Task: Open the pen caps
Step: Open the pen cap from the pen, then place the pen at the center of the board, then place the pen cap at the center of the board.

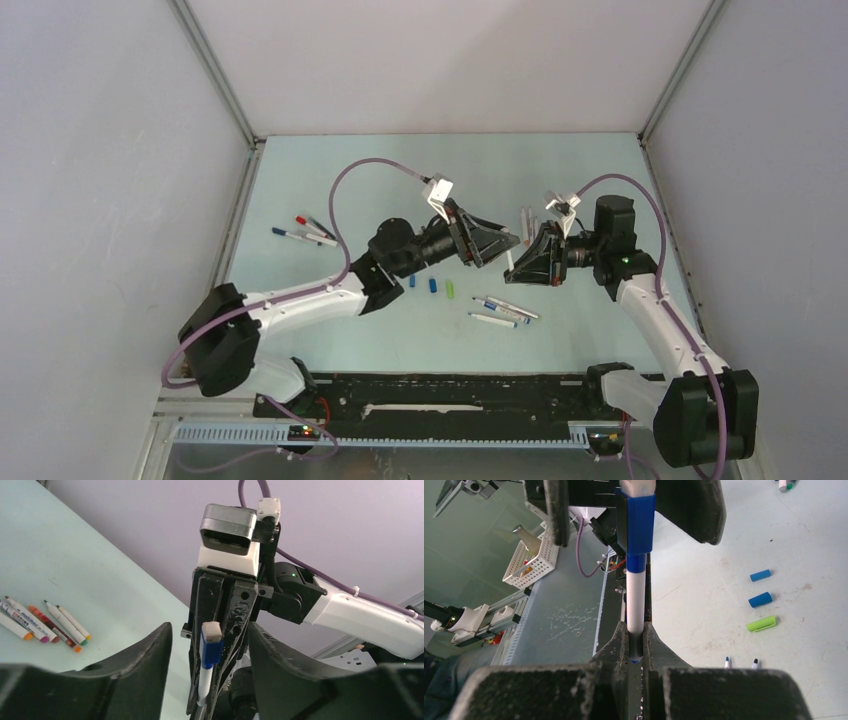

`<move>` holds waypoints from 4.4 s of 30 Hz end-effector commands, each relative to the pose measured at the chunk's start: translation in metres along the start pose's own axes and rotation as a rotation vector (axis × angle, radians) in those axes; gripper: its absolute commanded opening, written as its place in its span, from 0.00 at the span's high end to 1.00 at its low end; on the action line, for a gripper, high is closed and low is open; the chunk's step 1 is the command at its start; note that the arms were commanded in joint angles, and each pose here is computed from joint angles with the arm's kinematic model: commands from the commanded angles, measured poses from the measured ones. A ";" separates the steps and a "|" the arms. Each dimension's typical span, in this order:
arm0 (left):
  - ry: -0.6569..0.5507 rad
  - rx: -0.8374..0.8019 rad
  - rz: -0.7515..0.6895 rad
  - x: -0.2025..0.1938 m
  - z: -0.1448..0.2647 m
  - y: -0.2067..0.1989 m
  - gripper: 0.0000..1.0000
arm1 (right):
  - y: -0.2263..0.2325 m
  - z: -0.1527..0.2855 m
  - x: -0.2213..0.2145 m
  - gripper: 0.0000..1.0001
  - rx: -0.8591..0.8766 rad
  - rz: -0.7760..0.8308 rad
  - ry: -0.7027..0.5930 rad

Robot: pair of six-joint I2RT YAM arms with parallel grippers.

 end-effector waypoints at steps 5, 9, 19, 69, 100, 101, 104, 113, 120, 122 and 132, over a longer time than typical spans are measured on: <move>-0.036 -0.091 0.010 0.024 -0.015 -0.019 0.65 | 0.002 -0.001 0.002 1.00 0.019 0.022 0.007; -0.034 -0.093 0.009 0.024 -0.017 -0.019 0.97 | 0.002 -0.001 0.001 1.00 0.018 0.020 0.007; -0.012 -0.084 0.044 0.004 -0.017 -0.017 1.00 | 0.005 0.007 0.011 0.61 -0.004 0.016 -0.025; 0.084 0.384 0.051 -0.008 0.108 0.088 1.00 | -0.120 0.055 -0.038 0.93 -0.807 0.150 0.398; 0.322 0.420 0.218 -0.106 0.066 0.089 1.00 | -0.165 0.038 -0.087 0.75 -0.833 -0.058 0.707; 0.323 0.422 0.219 -0.106 0.066 0.089 1.00 | -0.165 0.038 -0.088 0.74 -0.831 -0.059 0.709; 0.324 0.435 0.225 -0.108 0.066 0.090 1.00 | -0.164 0.038 -0.086 0.73 -0.835 -0.056 0.707; 0.388 0.605 0.251 -0.120 0.070 0.104 1.00 | -0.151 0.041 -0.069 0.71 -0.833 -0.022 0.645; 0.542 0.778 0.230 -0.136 0.063 0.118 1.00 | -0.137 0.049 -0.051 0.69 -0.819 0.002 0.538; 0.588 0.804 0.230 -0.144 0.061 0.123 0.99 | -0.135 0.050 -0.048 0.69 -0.821 0.009 0.525; 0.757 0.917 0.198 -0.173 0.056 0.146 0.95 | -0.127 0.050 -0.042 0.68 -0.817 0.042 0.498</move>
Point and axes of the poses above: each gripper's point midway between its finger pads, its own z axis back along the fingers, its own y axis along the line the jaws close on, x = y × z, the point moved 4 cm from there along z, back along the fingers, and after that the axes turned 15 degrees about -z, right-handed, at the moved point
